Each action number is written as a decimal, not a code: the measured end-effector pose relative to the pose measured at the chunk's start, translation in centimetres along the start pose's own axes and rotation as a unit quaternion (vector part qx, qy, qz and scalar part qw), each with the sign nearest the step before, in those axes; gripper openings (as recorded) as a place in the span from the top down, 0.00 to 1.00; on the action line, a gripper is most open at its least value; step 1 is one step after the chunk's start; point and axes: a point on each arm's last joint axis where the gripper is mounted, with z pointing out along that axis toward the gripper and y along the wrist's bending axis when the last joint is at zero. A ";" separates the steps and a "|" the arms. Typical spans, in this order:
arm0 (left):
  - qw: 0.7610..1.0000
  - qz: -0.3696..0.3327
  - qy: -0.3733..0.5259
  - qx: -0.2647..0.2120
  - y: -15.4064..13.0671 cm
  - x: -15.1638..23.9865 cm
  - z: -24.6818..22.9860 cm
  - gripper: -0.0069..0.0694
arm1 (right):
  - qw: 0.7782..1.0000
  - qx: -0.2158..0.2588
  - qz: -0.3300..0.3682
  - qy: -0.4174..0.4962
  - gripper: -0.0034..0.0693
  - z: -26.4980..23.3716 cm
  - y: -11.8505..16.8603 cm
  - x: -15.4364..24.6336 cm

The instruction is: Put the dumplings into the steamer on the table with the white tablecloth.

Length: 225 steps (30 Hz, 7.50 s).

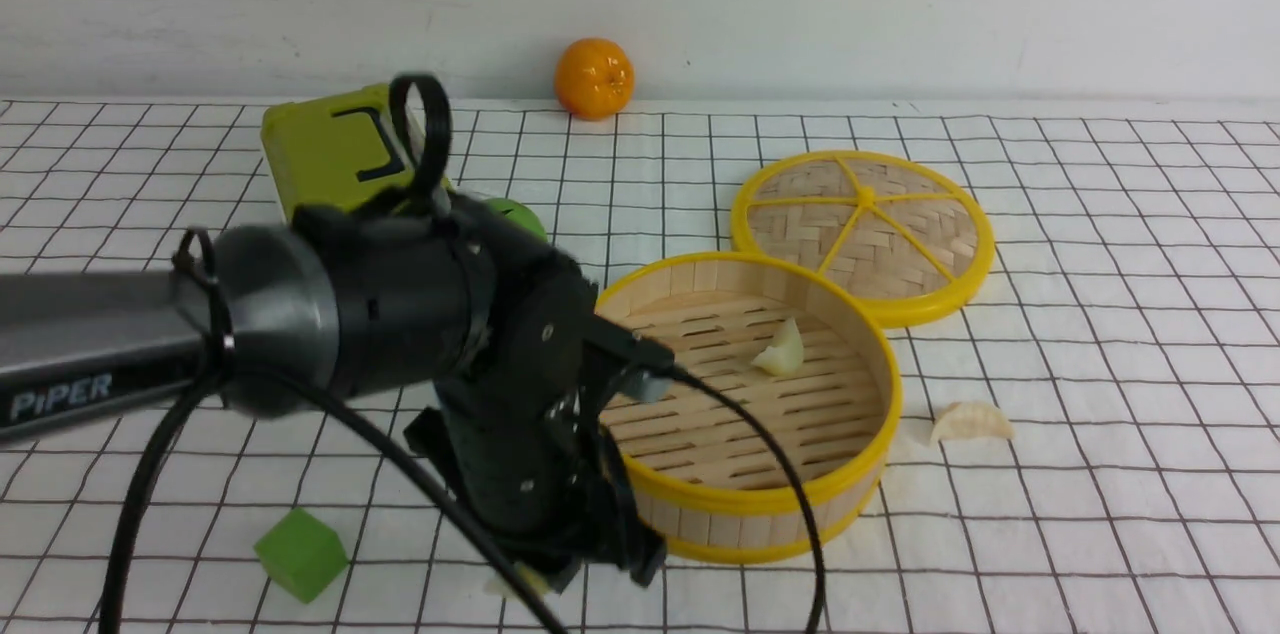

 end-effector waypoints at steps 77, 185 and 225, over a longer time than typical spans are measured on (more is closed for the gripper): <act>0.985 -0.049 -0.162 0.043 2.9 0.0 -17.0 0.78 | 0.998 0.026 -0.035 0.045 0.76 2.8 -1.7 -6.1; 0.968 -0.083 -0.223 0.084 3.2 20.4 -13.3 0.69 | 0.947 -0.130 -0.216 0.201 0.70 31.1 2.3 -12.7; 0.981 -0.081 -0.155 0.079 3.2 21.6 -12.8 0.63 | 0.976 -0.055 -0.101 0.185 0.91 14.5 3.0 -15.9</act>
